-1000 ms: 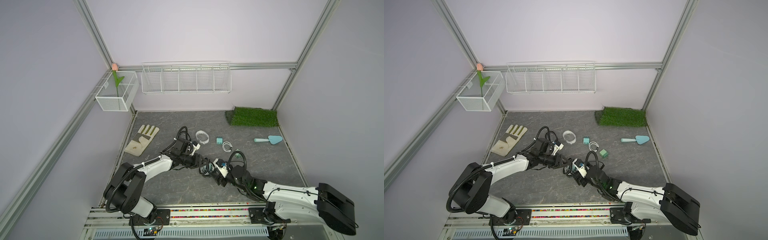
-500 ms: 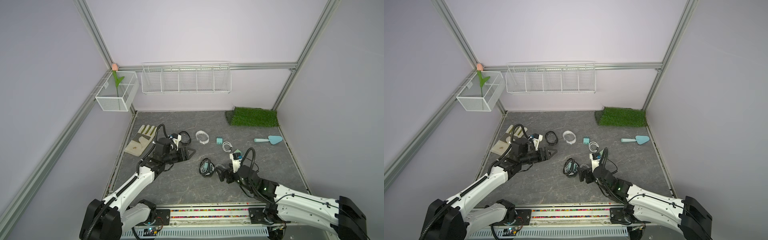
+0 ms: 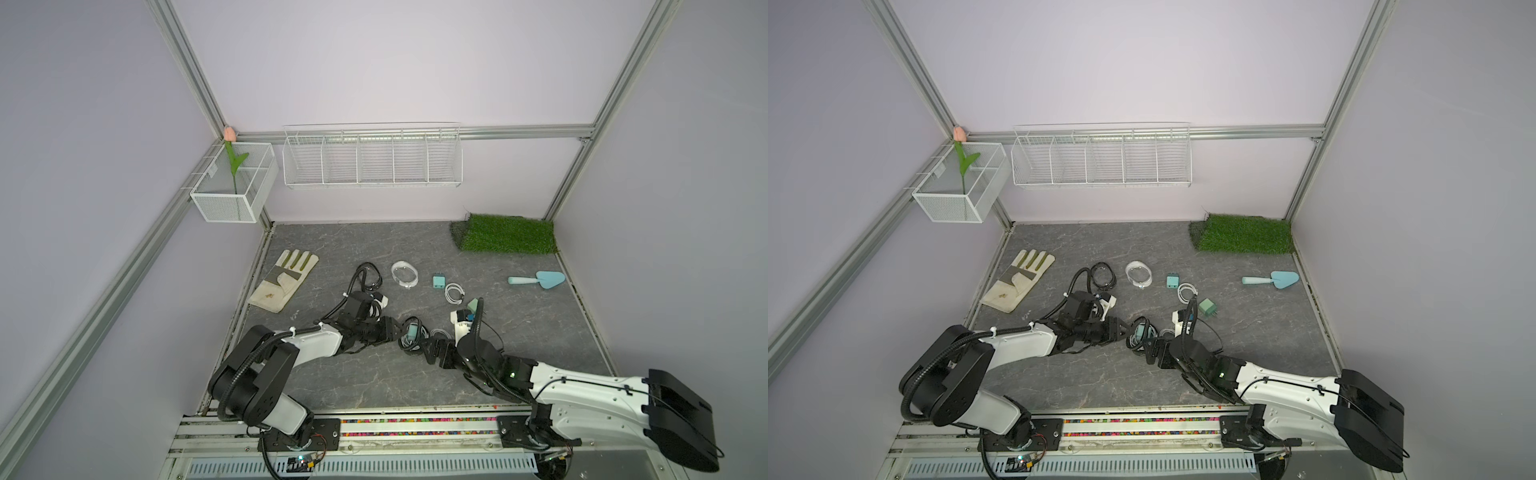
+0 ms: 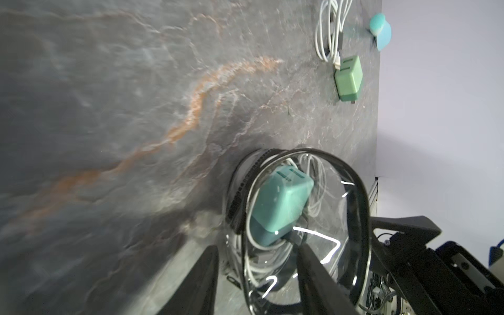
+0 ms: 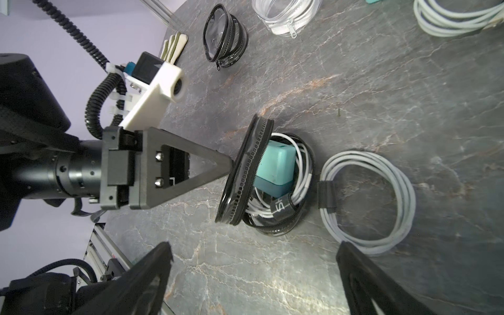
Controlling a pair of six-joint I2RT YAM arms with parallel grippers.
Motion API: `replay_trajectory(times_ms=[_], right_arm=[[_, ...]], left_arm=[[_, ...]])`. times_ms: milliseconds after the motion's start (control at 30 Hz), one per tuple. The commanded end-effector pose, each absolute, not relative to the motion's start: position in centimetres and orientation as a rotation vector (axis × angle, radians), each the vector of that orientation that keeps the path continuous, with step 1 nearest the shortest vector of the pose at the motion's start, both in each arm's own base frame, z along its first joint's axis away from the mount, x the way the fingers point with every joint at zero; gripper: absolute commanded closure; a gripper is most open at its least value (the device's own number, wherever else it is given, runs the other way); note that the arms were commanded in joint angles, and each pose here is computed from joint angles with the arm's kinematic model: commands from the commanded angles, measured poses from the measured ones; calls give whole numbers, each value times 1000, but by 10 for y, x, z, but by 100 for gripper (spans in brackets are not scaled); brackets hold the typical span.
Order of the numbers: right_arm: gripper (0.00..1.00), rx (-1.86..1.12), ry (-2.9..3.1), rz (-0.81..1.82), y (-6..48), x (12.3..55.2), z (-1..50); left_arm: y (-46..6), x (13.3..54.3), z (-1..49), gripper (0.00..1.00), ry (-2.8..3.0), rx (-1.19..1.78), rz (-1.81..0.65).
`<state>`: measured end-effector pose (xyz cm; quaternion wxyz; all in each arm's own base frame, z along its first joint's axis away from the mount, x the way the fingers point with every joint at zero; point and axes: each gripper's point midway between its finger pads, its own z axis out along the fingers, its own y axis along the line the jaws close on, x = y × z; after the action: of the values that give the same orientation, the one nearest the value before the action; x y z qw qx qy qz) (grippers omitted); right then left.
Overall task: Pack away charging kits
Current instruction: Close the storage bag at the center of the board.
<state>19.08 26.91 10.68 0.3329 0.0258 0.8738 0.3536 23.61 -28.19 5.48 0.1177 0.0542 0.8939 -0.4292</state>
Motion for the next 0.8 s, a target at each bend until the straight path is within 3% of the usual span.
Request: replay_trajectory(times_ms=[0,567,767], right_arm=[[2,169,2242,1017,277,196,114],[9,390,2327,1076,281,218,48],[21,443,2341,1081,280,224,36]], left_arm=[[-294,252,65,53,2554,172,-1272],[-316,238,37,50,2650,255,-1258],[-325,233,38,52,2648,285,-1270]])
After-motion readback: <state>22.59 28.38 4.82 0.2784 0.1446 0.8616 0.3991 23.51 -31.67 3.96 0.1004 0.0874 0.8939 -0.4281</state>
